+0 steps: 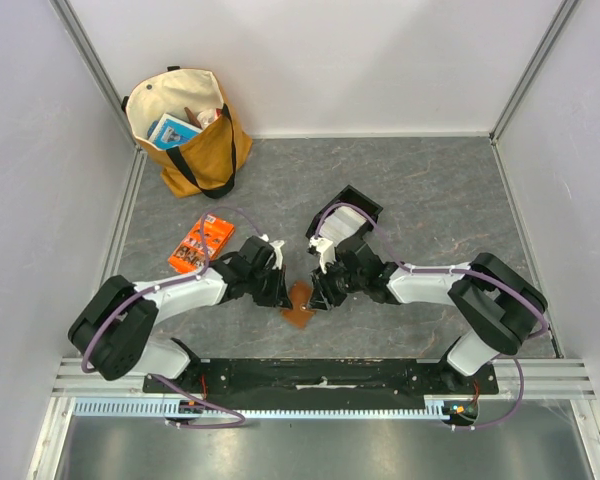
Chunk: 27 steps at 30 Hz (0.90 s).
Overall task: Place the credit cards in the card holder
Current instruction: Open the card holder at the center of the board.
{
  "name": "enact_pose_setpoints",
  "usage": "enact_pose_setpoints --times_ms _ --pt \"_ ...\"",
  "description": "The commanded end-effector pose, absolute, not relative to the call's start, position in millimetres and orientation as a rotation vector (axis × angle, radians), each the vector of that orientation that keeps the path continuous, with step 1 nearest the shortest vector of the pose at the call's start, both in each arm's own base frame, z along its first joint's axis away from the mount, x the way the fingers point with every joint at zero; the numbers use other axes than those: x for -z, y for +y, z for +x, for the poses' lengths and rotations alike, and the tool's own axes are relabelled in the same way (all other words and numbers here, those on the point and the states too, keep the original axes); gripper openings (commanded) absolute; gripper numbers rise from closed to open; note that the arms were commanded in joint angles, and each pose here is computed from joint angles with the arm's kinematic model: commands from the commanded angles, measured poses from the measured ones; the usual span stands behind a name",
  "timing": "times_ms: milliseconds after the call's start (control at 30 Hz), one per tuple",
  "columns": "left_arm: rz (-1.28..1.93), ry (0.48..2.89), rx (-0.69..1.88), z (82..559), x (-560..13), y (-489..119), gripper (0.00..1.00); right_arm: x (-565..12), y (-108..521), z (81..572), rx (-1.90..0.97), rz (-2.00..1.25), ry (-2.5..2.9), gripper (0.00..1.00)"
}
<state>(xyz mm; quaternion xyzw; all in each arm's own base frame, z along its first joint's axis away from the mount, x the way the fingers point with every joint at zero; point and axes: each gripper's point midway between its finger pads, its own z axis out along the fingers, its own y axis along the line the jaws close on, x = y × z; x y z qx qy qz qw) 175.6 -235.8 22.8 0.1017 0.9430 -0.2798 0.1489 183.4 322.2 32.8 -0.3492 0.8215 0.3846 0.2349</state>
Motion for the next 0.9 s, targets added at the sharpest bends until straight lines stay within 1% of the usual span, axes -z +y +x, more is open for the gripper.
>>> enact_pose_setpoints --times_ms 0,333,467,567,700,833,867 --pt "0.478 2.683 0.737 183.8 -14.8 -240.2 0.02 -26.4 322.4 142.5 -1.211 -1.076 2.328 0.4" --pt "0.491 2.67 0.743 195.1 -14.6 -249.9 0.02 -35.1 331.1 131.5 -1.312 -1.138 2.304 0.41" --pt "0.499 2.659 0.735 198.9 -15.7 -250.8 0.02 -27.2 333.0 126.7 -1.312 -1.168 2.337 0.41" --pt "0.495 2.653 0.721 201.8 -16.3 -250.6 0.02 -19.7 331.1 123.6 -1.299 -1.175 2.368 0.37" --pt "0.493 2.64 0.693 207.1 -17.0 -249.0 0.02 -17.0 331.7 116.6 -1.306 -1.204 2.374 0.24" --pt "0.492 2.634 0.688 210.3 -17.8 -250.2 0.02 -17.3 335.7 110.1 -1.316 -1.252 2.359 0.21" --pt "0.49 2.634 0.688 210.4 -17.5 -250.4 0.02 -16.9 337.3 109.4 -1.317 -1.26 2.358 0.17"
